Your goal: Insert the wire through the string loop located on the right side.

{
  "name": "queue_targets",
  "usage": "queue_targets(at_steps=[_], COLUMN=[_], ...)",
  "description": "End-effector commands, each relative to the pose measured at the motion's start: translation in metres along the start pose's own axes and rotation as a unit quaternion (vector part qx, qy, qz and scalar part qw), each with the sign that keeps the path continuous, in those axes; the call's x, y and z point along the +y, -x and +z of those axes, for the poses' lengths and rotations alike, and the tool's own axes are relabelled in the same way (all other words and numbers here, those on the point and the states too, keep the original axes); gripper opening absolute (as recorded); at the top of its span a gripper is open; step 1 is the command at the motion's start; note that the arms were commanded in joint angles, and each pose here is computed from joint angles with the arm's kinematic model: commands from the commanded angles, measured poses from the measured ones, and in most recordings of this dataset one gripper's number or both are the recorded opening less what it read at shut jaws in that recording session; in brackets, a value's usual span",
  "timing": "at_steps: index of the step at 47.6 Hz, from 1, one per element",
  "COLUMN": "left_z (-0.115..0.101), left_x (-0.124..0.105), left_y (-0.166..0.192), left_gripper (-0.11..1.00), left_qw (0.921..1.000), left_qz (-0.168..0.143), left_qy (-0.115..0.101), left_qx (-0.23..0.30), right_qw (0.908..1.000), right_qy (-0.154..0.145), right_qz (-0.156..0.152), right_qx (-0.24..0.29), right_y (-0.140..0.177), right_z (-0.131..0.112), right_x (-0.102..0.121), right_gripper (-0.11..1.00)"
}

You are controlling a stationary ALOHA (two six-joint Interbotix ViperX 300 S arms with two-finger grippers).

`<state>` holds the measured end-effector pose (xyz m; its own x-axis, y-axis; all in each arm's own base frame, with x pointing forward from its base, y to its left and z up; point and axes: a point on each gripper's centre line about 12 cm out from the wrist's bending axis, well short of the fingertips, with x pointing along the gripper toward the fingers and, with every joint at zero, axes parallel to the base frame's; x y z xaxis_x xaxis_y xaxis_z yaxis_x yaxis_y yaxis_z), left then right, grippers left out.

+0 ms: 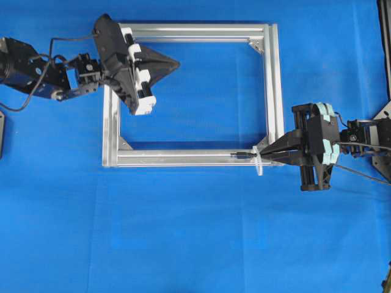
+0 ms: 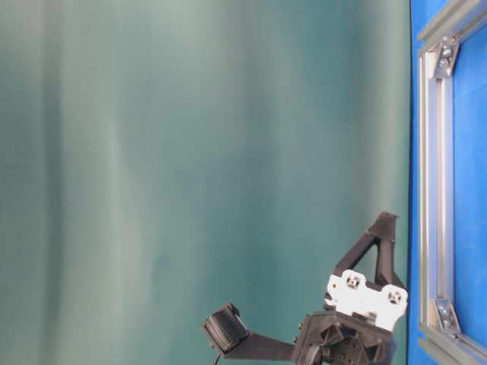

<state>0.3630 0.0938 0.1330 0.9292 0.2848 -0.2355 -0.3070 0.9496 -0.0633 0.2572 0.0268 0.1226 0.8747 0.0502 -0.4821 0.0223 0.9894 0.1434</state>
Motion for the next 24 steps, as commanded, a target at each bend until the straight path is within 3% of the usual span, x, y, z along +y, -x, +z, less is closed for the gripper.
queue_targets(at_steps=[1, 12, 24], left_z=[0.013, 0.003, -0.005], left_x=[-0.017, -0.068, -0.121], left_y=[0.002, 0.011, 0.027], left_gripper=[0.00, 0.00, 0.00], left_qw=[0.9995, 0.9957, 0.9864], left_qz=[-0.024, -0.091, -0.162], left_qy=[-0.001, 0.013, 0.026], left_qx=[-0.021, -0.007, 0.006], right_qw=[0.9999, 0.9999, 0.9999], right_qy=[0.001, 0.002, 0.003], right_qz=[0.004, 0.005, 0.005], right_qx=[-0.015, -0.013, -0.013], right_y=[-0.001, -0.001, -0.001], right_z=[0.008, 0.007, 0.007], right_x=[0.003, 0.003, 0.003], right_gripper=[-0.04, -0.04, -0.04])
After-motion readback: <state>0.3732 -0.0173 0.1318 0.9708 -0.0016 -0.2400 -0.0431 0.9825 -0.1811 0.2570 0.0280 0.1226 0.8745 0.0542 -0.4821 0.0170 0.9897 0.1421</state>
